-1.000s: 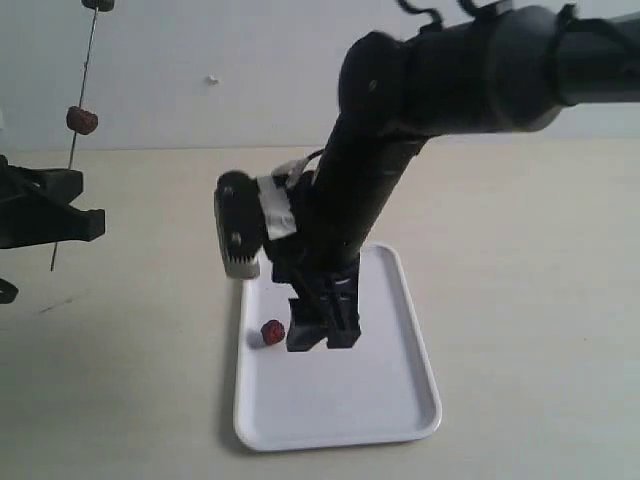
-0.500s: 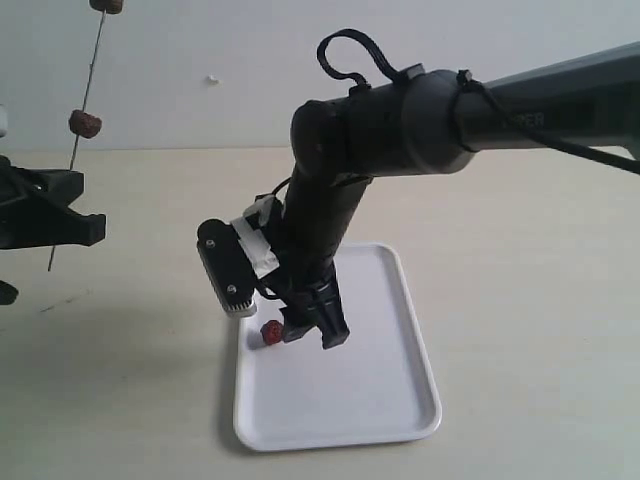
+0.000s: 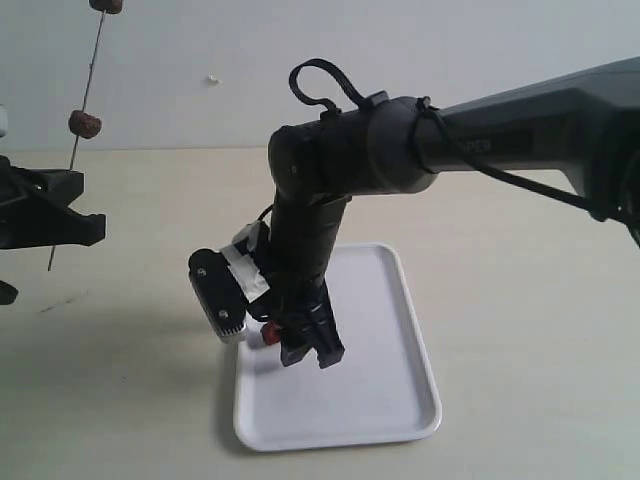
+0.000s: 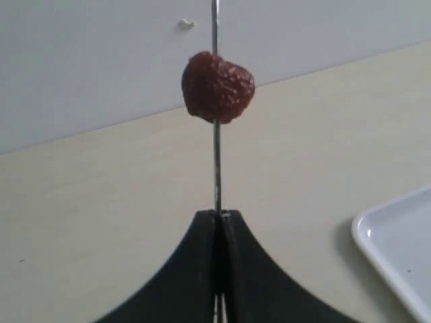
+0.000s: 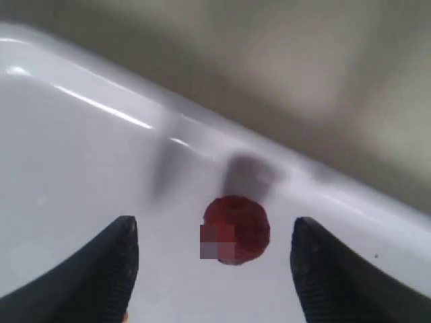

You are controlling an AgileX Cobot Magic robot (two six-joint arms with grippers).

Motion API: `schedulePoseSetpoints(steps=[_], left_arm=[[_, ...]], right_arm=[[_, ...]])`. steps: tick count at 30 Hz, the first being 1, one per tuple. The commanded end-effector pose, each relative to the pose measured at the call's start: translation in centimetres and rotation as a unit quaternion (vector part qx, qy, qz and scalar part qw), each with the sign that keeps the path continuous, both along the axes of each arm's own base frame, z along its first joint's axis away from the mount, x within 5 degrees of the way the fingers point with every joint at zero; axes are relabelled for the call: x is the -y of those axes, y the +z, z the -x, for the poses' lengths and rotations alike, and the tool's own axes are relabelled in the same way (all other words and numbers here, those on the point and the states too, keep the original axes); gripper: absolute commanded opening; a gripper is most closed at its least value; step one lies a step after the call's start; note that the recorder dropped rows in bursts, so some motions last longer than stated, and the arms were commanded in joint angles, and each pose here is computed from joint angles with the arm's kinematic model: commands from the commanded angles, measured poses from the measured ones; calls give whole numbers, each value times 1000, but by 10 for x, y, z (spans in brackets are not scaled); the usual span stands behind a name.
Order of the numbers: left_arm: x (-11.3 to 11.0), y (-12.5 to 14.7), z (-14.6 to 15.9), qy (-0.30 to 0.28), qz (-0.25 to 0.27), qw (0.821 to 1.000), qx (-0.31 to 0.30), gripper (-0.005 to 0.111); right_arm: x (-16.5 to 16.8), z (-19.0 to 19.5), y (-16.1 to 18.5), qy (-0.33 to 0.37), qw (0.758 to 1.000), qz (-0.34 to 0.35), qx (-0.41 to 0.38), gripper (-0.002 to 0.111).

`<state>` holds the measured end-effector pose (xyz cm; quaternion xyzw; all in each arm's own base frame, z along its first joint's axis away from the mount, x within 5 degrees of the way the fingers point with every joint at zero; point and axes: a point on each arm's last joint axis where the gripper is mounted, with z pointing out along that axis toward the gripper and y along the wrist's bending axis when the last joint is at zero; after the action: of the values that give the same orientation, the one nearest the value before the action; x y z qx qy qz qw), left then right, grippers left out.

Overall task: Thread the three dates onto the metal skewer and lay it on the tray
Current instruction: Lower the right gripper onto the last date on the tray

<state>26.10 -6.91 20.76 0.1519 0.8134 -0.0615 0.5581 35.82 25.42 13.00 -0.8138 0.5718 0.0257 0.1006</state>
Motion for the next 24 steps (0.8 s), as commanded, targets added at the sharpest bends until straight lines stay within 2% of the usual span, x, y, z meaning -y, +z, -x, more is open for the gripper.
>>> schedulePoseSetpoints(steps=[1,5,13,24], left_arm=[[-1,3,1,-1,0,1000,9,0],[-1,3,1,-1,0,1000,9,0],[-1,3,1,-2,-1,1000,9,0],[0,3,1,-3,-2,1000,13,0]], right_arm=[[-1,-3,3,4,1000,0,14,60],[-2,-5,3,13,1000,-5,27,58],[-10,-17,-3,-6,1000,17,-18,58],[-9,-16,-5,2,999,26,-22,57]])
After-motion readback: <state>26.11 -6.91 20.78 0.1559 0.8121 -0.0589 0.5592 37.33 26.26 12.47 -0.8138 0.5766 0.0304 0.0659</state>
